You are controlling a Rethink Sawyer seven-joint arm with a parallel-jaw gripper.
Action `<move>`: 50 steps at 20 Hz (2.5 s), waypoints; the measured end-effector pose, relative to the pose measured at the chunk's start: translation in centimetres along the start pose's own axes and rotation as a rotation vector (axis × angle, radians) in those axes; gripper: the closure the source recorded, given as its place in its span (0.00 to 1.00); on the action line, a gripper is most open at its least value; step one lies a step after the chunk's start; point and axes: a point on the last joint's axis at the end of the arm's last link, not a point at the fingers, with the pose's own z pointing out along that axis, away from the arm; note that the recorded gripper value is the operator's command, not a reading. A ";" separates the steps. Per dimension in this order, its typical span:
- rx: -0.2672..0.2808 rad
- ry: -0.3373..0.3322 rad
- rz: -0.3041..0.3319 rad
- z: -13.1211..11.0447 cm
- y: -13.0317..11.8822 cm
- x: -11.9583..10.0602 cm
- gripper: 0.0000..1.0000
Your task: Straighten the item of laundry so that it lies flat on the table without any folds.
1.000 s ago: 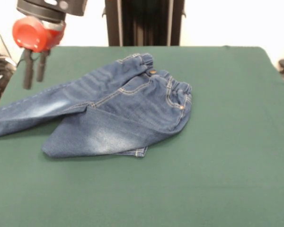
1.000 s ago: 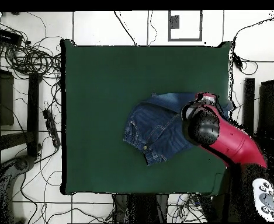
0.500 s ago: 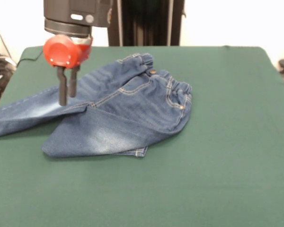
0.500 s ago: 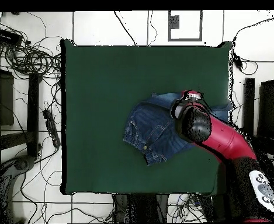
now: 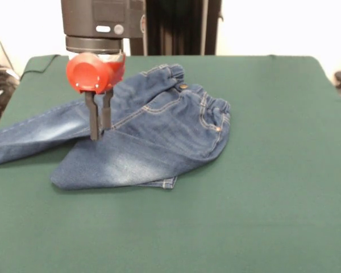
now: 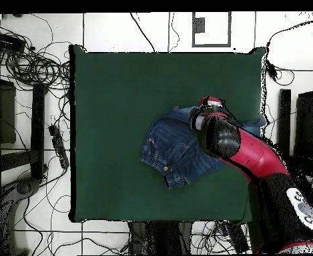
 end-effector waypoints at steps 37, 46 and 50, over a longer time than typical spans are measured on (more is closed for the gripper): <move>0.249 0.102 -0.082 1.9 -5.3 7.2 0.00; 0.315 -0.003 -0.202 4.3 -9.0 9.9 0.00; 0.333 -0.049 -0.239 4.9 -10.0 10.1 0.00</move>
